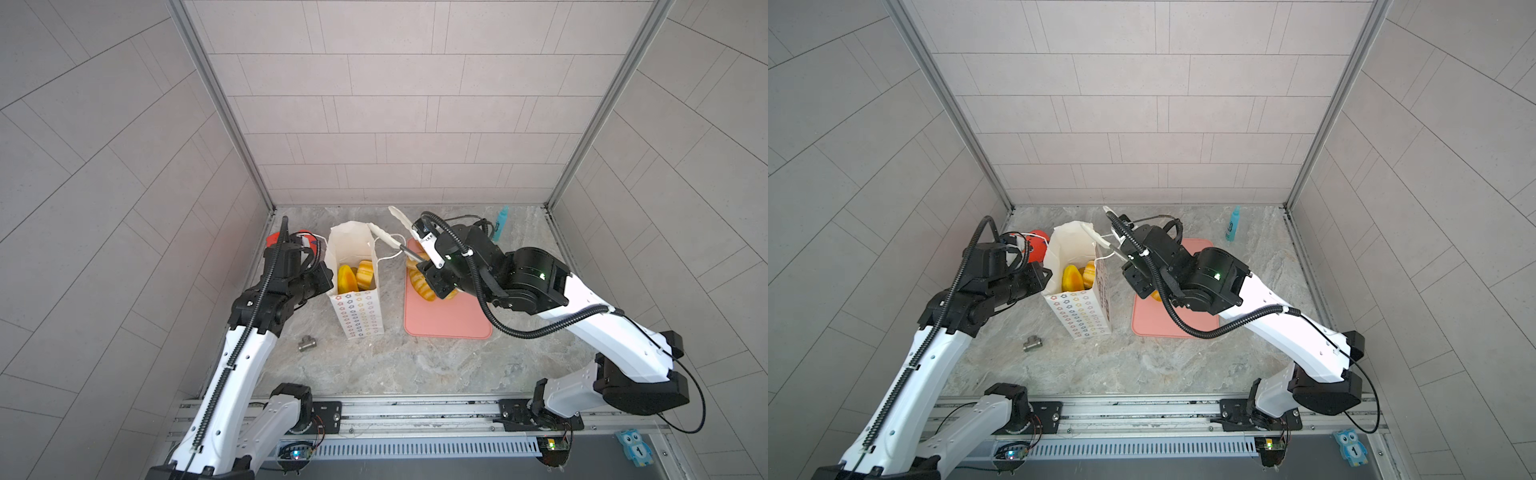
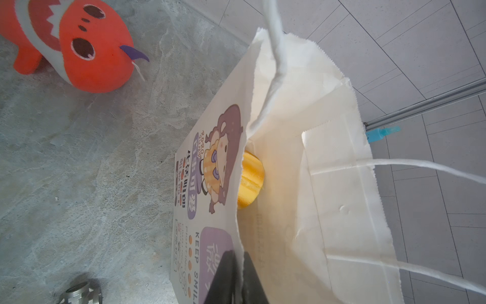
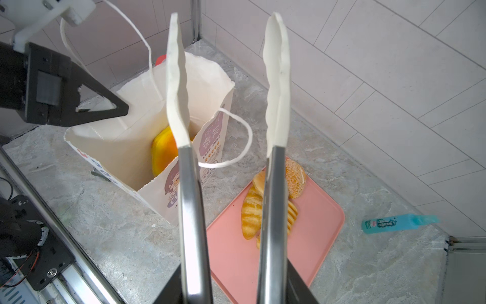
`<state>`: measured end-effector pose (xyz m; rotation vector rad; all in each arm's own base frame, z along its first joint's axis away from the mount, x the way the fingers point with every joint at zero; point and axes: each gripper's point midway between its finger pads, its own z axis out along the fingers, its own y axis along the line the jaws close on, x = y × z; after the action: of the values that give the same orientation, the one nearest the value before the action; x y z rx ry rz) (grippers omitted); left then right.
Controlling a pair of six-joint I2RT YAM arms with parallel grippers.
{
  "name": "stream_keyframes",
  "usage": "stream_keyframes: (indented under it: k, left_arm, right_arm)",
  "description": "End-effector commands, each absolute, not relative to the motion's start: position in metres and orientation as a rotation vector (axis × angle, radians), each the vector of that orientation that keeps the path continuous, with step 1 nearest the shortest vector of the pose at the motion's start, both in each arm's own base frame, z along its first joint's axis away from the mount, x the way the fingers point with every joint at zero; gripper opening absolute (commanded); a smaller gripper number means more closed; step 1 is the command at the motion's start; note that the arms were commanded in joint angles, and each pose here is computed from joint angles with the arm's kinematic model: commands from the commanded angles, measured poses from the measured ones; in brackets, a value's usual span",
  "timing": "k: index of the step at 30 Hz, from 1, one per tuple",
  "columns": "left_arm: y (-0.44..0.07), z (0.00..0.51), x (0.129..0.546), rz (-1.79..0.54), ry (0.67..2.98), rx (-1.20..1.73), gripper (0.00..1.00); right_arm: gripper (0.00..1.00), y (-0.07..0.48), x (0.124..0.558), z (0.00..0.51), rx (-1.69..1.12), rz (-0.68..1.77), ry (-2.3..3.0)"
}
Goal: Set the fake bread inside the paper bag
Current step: 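Raise the open tongs out of the bag and back over the tray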
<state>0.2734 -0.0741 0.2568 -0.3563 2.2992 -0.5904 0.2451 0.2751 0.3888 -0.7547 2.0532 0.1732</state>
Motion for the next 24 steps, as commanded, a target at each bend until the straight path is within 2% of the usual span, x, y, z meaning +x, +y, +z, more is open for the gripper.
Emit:
stream_keyframes:
  k: [1,10,16,24]
  left_arm:
    - [-0.073,0.265,0.272,-0.591,2.271,-0.352,0.12]
    - [-0.074,0.265,0.272,-0.591,2.273,-0.348,0.12]
    - [-0.074,0.265,0.273,-0.593,2.271,-0.347,0.12]
    - [-0.074,0.264,0.273,-0.59,2.275,-0.348,0.12]
  right_arm:
    - [0.46,0.249,0.253,0.412,-0.655,0.117,1.984]
    - [0.48,0.2,0.275,0.399,-0.501,0.027,2.042]
    - [0.48,0.177,0.289,0.366,-0.416,0.031,2.159]
    - [0.48,0.173,0.295,0.323,-0.399,0.023,2.258]
